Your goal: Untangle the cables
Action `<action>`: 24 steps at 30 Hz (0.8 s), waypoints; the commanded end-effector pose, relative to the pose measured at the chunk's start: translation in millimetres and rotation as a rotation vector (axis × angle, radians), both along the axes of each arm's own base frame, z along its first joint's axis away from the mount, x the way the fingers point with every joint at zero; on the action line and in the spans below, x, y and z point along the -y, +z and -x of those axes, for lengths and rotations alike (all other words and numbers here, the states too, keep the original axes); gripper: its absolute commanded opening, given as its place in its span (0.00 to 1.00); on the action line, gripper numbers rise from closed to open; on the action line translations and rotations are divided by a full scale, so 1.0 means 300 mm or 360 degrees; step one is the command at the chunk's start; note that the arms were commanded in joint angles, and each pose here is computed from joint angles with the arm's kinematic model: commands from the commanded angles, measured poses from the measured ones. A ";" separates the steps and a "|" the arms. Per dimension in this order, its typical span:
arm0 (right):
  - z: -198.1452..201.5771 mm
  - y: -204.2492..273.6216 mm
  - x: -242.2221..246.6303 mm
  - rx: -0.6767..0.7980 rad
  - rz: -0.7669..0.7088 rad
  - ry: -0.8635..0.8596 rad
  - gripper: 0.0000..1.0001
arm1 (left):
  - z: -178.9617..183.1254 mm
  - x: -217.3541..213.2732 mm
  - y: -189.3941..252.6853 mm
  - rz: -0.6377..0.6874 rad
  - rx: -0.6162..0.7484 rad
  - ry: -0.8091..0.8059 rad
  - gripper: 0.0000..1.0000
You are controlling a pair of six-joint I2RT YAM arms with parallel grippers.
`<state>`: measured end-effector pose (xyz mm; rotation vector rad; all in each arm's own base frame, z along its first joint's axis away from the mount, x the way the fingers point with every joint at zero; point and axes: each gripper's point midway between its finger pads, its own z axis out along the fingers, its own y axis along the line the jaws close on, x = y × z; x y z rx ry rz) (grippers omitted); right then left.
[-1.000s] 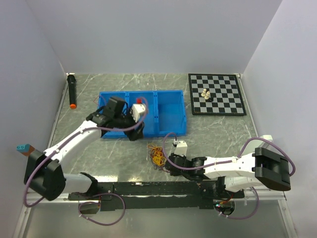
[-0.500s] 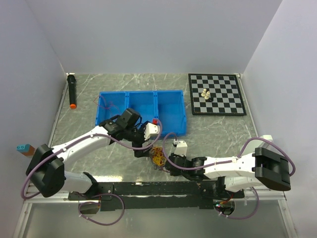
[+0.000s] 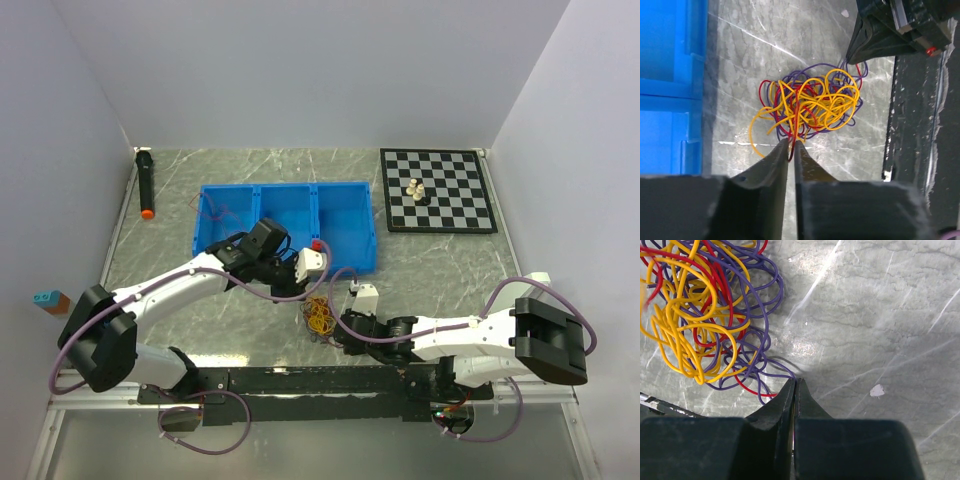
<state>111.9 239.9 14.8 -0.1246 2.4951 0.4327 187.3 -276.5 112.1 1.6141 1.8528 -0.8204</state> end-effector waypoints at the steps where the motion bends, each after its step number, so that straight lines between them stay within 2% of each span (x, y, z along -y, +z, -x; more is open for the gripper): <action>1: -0.002 0.025 -0.001 0.0020 -0.0032 -0.0019 0.00 | -0.007 0.026 0.032 0.0066 0.0033 -0.0004 0.04; 2: -0.002 0.023 0.002 0.0021 -0.0025 -0.0018 0.00 | -0.011 0.021 0.029 0.0055 0.0040 0.0014 0.01; 10: -0.003 0.034 0.007 0.0024 -0.0027 -0.0029 0.00 | -0.030 -0.025 0.114 0.0045 0.0120 0.0176 0.01; 16: 0.002 0.024 0.017 0.0008 -0.0010 -0.0038 0.00 | -0.070 -0.156 0.308 -0.0007 0.0282 0.0358 0.01; 18: 0.004 0.019 0.022 0.0002 0.0008 -0.0040 0.00 | -0.052 -0.213 0.397 0.0017 0.0370 0.0386 0.01; 24: 0.004 0.007 0.032 -0.0012 0.0063 -0.0054 0.00 | 0.025 -0.364 0.537 -0.0020 0.0594 0.0468 0.01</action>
